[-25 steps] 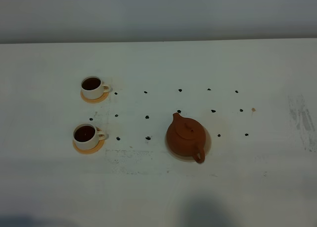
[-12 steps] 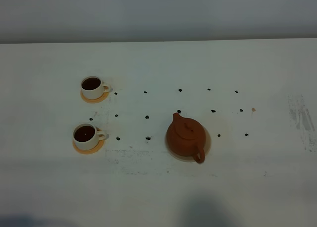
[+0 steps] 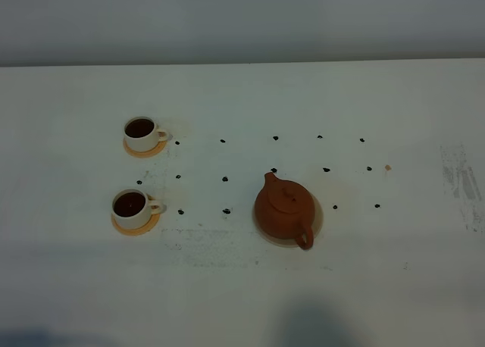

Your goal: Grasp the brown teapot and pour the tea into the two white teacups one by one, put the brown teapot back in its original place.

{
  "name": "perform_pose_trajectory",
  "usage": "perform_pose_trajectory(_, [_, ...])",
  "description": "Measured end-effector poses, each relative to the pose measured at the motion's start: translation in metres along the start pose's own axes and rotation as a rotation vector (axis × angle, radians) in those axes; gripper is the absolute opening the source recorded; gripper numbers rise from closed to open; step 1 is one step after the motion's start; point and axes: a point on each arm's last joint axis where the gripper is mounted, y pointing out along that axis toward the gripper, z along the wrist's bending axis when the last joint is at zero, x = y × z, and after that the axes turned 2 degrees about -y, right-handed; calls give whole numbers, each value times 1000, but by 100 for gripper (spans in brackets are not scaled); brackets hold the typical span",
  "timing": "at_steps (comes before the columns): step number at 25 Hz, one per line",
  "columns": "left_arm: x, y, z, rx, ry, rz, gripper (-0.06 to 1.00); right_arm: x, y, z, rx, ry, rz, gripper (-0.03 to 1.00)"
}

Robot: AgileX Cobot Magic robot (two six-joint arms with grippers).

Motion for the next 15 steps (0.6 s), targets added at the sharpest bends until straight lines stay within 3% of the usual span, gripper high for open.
perform_pose_trajectory(15, [0, 0, 0, 0, 0, 0, 55, 0, 0, 0, 4, 2, 0, 47])
